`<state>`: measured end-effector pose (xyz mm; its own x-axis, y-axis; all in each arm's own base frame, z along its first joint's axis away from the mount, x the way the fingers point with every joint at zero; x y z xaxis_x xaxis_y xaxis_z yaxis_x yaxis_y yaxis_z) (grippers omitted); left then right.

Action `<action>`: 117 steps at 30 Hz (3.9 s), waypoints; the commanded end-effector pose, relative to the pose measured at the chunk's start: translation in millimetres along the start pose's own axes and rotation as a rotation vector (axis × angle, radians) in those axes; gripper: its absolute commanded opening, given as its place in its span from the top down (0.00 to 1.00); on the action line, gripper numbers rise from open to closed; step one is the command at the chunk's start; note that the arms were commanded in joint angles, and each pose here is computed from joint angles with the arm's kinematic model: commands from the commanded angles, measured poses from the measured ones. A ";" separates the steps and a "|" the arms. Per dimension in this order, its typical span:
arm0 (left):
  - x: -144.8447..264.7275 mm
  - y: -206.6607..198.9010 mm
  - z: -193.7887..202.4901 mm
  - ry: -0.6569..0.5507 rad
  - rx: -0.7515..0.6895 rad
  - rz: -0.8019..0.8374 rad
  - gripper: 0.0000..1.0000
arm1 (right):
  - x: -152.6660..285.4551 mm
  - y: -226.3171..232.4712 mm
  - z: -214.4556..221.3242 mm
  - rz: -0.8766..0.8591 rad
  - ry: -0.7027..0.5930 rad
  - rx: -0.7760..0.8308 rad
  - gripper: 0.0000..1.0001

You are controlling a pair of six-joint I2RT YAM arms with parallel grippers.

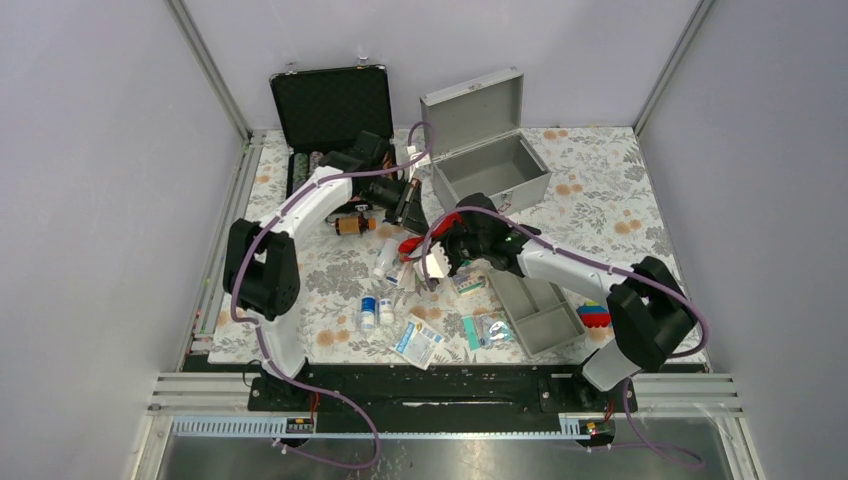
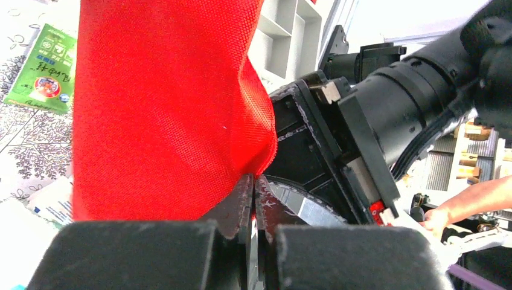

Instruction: Organize the medicine kit

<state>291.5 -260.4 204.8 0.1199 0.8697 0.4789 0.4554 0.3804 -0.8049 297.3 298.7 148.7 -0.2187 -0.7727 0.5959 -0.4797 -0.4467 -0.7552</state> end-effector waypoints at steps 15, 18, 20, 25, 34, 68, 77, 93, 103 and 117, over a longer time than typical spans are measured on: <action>1.7 5.4 -28.6 -0.026 0.224 0.197 1.00 | -13.3 12.1 25.3 -0.127 0.165 0.079 0.87; 2.4 6.7 -26.4 -0.024 0.229 0.202 1.00 | -16.0 17.1 19.2 -0.143 0.123 0.024 0.51; 4.1 7.3 -25.3 -0.029 0.227 0.197 1.00 | -12.2 5.9 18.9 -0.089 0.139 -0.030 0.43; 8.4 4.0 -27.3 -0.044 0.196 0.189 1.00 | 30.8 -44.9 8.2 0.098 0.151 -0.150 0.39; 18.5 -3.6 -38.8 -0.078 0.128 0.164 1.00 | 115.9 -55.0 -24.5 0.192 0.089 -0.301 0.39; 95.6 -15.8 -42.3 -0.227 0.020 -0.028 1.00 | 91.2 102.7 130.9 -0.439 0.643 -0.884 0.46; 95.5 -16.8 -42.2 -0.230 0.029 -0.022 1.00 | 78.9 119.6 157.0 -0.432 0.767 -0.882 0.51; 95.8 -12.4 -49.2 -0.233 0.038 -0.016 1.00 | 77.5 121.7 167.2 -0.532 0.812 -0.809 0.68; 97.0 -11.7 -51.8 -0.243 0.041 -0.007 1.00 | 89.4 110.5 152.2 -0.509 0.778 -0.843 1.00; 106.9 -4.7 -69.4 -0.359 -0.036 -0.131 1.00 | 145.2 -61.8 49.7 0.231 0.277 -1.326 1.00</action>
<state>348.8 -195.0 256.0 -0.1126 0.8874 0.4469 0.3751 0.4545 -0.8079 340.5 158.0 230.3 -0.4568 -0.4358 0.7755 -0.8771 0.3659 -0.3111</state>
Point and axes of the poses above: each gripper's point midway between its finger pads, its own x axis back along the fingers, its own y axis along the line the jaws close on, z = x × y, the point moved 3 cm from there along x, back along the fingers, and after that the axes turned 7 degrees about x, right-handed, at the moved point
